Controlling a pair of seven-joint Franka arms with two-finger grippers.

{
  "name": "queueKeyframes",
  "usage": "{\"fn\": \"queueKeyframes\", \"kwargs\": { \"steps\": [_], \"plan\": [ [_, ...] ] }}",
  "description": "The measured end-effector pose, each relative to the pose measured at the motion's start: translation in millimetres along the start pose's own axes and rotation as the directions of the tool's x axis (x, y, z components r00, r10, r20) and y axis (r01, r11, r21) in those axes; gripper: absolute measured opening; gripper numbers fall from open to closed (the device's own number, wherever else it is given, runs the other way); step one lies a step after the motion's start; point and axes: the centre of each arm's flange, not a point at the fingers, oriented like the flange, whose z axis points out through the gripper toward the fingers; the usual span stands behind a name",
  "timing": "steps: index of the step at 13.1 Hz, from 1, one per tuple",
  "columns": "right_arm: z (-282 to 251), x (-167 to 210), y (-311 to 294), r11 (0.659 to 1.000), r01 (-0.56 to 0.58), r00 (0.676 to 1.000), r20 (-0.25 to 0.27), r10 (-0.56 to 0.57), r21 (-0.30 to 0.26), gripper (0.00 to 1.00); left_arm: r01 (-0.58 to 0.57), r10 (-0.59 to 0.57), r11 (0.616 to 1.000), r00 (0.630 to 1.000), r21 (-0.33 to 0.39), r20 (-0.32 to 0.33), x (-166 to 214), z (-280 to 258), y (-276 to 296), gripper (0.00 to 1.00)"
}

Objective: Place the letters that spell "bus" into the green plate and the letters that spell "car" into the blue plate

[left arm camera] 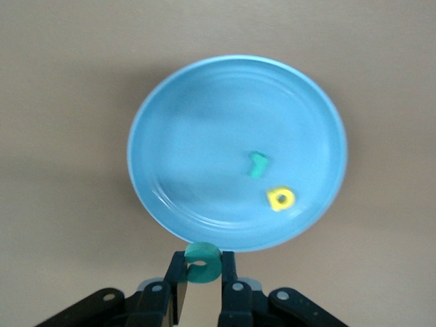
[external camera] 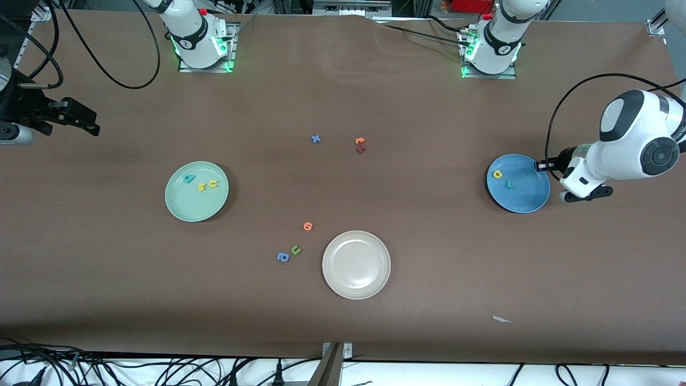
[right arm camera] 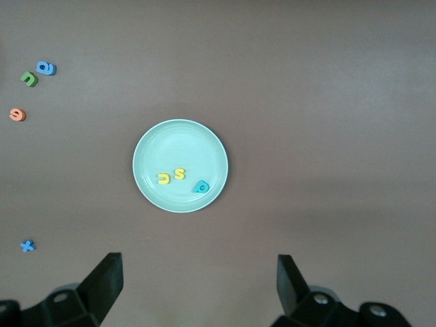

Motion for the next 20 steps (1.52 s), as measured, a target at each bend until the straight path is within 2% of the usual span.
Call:
{"fn": "queueKeyframes", "kwargs": {
  "steps": [4, 5, 9, 10, 14, 19, 20],
  "plan": [
    [0, 0, 0, 1.000, 0.000, 1.000, 0.000, 0.000, 0.000, 1.00, -0.024, 0.024, 1.000, 1.000, -0.013, 0.004, 15, 27, 4, 0.25],
    [0, 0, 0, 1.000, 0.000, 1.000, 0.000, 0.000, 0.000, 1.00, -0.023, 0.023, 1.000, 1.000, -0.011, 0.002, 18, 27, 5, 0.29],
    [0, 0, 0, 1.000, 0.000, 1.000, 0.000, 0.000, 0.000, 1.00, -0.003, 0.003, 1.000, 0.999, -0.012, -0.038, 31, 2, 0, 0.69],
    [0, 0, 0, 1.000, 0.000, 1.000, 0.000, 0.000, 0.000, 1.00, 0.004, -0.005, 1.000, 0.999, -0.007, -0.037, 33, -6, -3, 0.74],
    [0, 0, 0, 1.000, 0.000, 1.000, 0.000, 0.000, 0.000, 1.00, 0.015, -0.015, 0.998, 1.000, 0.055, -0.005, 39, -73, 5, 0.78],
    [0, 0, 0, 1.000, 0.000, 1.000, 0.003, 0.000, 0.000, 1.00, 0.031, -0.030, 0.997, 1.000, 0.075, -0.005, 34, -153, 18, 0.83],
    [0, 0, 0, 1.000, 0.000, 1.000, 0.003, 0.000, 0.000, 1.00, 0.030, -0.030, 0.996, 1.000, 0.080, -0.006, 33, -164, 20, 0.90]
  ]
}}
